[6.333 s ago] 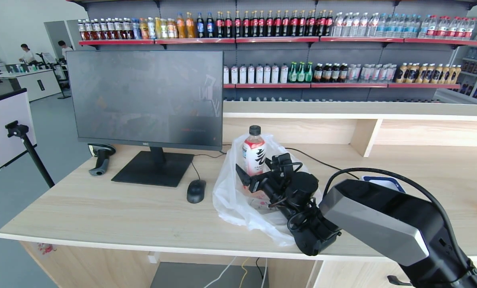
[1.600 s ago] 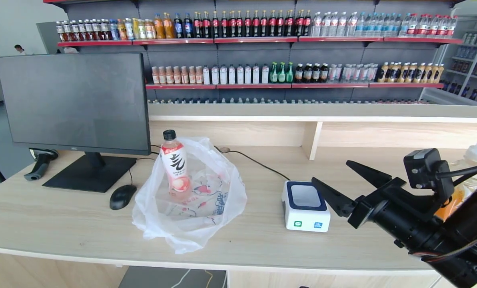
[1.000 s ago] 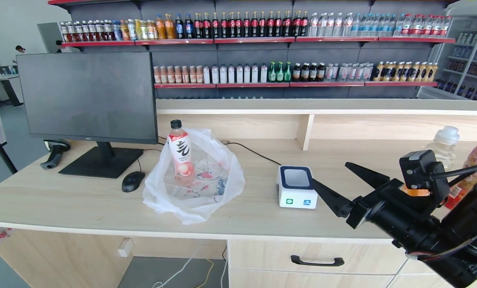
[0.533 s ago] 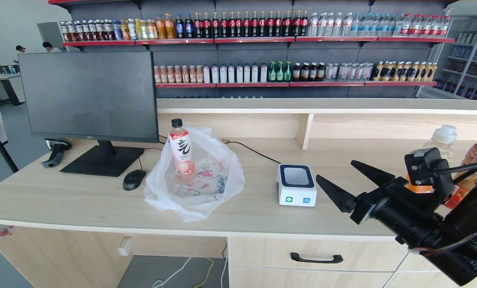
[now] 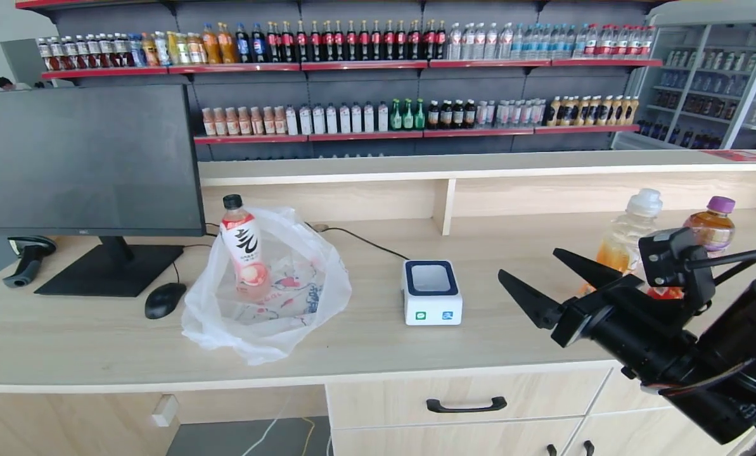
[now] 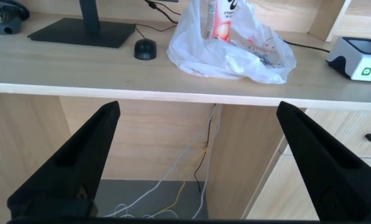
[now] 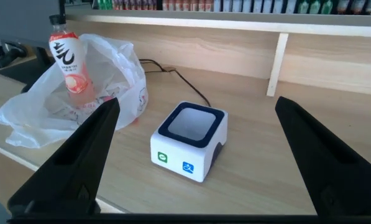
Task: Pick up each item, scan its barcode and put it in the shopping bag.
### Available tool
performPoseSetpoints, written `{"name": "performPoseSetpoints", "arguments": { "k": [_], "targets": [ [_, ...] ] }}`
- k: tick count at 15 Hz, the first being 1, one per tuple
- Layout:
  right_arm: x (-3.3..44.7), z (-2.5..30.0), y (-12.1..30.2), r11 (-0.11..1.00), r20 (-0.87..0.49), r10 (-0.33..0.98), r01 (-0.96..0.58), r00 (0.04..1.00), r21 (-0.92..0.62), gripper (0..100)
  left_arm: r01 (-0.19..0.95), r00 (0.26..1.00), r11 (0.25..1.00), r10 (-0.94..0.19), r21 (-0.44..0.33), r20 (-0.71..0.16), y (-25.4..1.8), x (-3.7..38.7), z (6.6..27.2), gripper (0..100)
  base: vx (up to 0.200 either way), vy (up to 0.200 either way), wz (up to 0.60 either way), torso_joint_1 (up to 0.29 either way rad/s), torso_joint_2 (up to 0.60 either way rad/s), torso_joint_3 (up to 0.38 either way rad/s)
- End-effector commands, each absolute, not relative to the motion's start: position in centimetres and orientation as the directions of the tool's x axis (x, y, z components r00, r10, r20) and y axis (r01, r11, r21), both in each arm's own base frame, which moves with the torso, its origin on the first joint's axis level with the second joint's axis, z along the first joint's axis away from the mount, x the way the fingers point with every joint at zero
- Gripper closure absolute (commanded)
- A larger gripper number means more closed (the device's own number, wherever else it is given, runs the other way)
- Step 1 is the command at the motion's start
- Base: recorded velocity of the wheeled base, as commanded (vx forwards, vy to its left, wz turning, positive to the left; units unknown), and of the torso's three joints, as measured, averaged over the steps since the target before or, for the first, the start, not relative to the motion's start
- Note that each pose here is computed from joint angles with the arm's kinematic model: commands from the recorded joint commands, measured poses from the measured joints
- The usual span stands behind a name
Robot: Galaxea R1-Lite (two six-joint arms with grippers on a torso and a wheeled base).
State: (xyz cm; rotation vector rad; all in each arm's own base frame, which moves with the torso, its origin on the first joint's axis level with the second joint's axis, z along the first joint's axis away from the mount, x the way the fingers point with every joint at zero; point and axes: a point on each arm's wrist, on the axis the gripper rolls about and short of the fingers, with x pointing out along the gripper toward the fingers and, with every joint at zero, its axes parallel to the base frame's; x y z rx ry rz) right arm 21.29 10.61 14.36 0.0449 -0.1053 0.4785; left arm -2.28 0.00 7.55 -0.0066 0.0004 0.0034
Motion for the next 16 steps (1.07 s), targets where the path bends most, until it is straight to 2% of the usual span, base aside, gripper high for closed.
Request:
{"name": "performPoseSetpoints", "arguments": {
  "k": [1,8,16],
  "targets": [
    [21.3,14.1,10.7,0.885,0.103,0.461,-0.465,0.882,0.017,0,-0.003,1.0,1.0,0.003,-0.006,-0.002,0.0,-2.3,7.6,0,0.0,-0.2,0.0,-0.007,0.01,0.012],
    [21.9,14.3,10.2,0.899,0.113,0.433,-0.437,0.894,0.013,0,-0.003,1.0,1.0,0.003,-0.006,0.0,0.0,-2.3,7.5,0,0.0,-0.2,0.0,0.003,0.0,0.003],
    [20.9,12.8,9.7,0.901,0.035,0.434,-0.434,0.9,-0.005,0,-0.003,1.0,1.0,0.003,-0.005,0.0,0.0,-2.3,7.5,0,0.0,-0.2,0.0,0.001,0.0,0.004]
  ]
}}
